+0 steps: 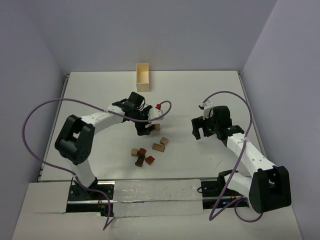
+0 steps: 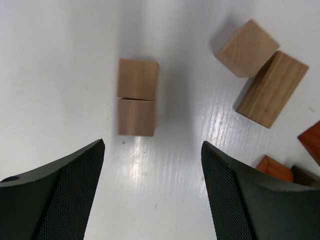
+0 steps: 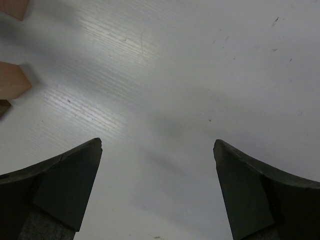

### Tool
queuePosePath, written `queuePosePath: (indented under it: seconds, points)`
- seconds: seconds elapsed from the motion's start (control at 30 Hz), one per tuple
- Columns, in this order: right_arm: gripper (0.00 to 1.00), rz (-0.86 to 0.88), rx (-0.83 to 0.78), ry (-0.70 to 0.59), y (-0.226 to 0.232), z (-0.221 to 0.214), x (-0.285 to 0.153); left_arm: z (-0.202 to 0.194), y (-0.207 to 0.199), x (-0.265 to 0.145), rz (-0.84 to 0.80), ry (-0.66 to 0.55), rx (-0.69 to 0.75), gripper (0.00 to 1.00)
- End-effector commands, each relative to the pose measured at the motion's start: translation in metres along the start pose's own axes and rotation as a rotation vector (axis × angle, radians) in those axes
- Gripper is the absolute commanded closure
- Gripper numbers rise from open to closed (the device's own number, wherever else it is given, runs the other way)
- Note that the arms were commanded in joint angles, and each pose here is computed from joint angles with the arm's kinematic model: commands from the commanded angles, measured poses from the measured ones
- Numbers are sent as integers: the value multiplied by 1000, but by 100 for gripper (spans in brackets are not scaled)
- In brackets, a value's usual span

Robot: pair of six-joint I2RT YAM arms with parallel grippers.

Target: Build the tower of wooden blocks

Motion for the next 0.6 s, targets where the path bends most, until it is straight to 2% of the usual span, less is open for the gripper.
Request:
queuePosePath:
  seconds: [0.0, 0.23, 0.37, 0.57]
  points:
    - [0, -12, -28, -81, -3, 25, -10, 30, -10, -51, 7, -144, 72, 17]
    - [0, -10, -32, -100, -3, 28, -14, 10, -50, -83, -35, -175, 127, 22]
    - [0, -4, -34, -106, -2, 29, -15, 0, -63, -84, -44, -166, 119, 29]
    - [0, -6, -37, -114, -1, 30, -17, -2, -83, -73, -61, -133, 194, 30]
Point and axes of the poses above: each gripper's point midway between its finger pads, its own x axis out along the fingers, its own y axis along the line the jaws close on, z = x × y, the point moved 6 cm from there along -x, back along the fingers, and after that the axes turned 12 degrees about -x, right-handed, at the moved point
